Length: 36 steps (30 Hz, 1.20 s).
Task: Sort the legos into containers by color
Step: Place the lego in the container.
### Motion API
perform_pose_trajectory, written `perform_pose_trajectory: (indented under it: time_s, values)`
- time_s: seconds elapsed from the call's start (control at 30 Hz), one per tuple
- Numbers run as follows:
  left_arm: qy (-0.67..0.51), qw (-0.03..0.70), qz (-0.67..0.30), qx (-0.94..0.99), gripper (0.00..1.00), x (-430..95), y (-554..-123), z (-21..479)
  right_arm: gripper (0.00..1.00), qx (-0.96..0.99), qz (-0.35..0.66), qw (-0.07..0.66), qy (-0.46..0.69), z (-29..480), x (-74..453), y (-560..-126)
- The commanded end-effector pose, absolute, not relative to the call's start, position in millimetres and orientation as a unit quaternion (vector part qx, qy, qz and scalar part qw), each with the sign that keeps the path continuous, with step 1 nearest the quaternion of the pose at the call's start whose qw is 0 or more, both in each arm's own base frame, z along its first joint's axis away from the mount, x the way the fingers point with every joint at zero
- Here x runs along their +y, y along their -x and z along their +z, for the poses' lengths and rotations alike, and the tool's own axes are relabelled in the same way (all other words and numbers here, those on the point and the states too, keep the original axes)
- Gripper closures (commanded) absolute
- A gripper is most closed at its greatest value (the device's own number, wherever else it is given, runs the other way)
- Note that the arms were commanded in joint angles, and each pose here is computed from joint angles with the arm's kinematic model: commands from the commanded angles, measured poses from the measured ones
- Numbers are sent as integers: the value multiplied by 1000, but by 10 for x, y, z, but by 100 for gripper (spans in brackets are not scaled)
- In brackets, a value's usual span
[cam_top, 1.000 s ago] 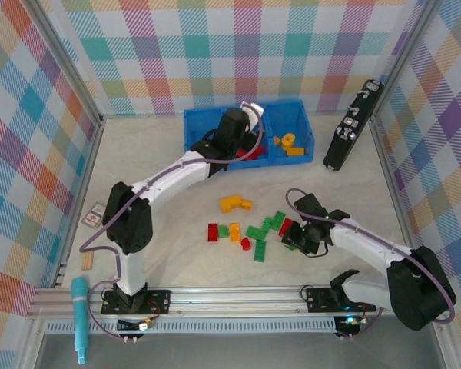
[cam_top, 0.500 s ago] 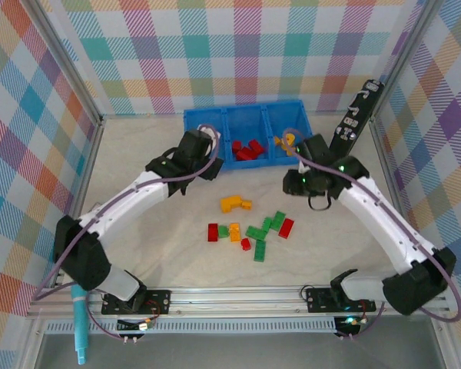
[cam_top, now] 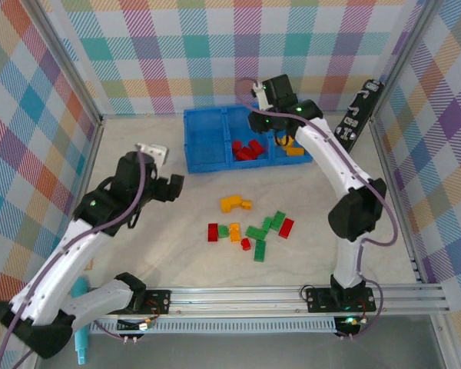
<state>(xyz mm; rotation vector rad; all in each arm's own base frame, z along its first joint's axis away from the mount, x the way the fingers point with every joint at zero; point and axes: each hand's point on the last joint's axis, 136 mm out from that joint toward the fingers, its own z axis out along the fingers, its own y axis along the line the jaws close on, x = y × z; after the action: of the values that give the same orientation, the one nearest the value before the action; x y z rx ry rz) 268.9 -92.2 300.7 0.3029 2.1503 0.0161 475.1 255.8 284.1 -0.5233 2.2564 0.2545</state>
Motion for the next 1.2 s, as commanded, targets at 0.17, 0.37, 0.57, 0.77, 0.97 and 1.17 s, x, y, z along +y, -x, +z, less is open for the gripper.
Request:
perform_pose_trajectory:
  time_s: [0.17, 0.37, 0.57, 0.77, 0.97, 1.17]
  values:
    - [-104, 435, 41, 894, 5, -631, -2434, 2776, 73, 820, 139, 456, 317, 3040, 3229, -4981]
    - [-89, 405, 15, 910, 5, -660, -2322, 2607, 72, 789, 136, 439, 408, 2542, 3623, -4973]
    - [-54, 348, -35, 935, 7, -773, -2185, 2369, 71, 769, 120, 411, 476, 2015, 4050, -4900]
    - [-52, 284, -94, 953, 8, -1033, -2122, 2115, 69, 775, 96, 387, 490, 1590, 4162, -4987]
    - [-18, 249, -114, 962, 8, -1160, -2152, 1861, 66, 788, 80, 362, 491, 1193, 4131, -5015]
    - [13, 208, -117, 971, 9, -1372, -2168, 1502, 49, 787, 87, 363, 491, 1204, 4153, -4990]
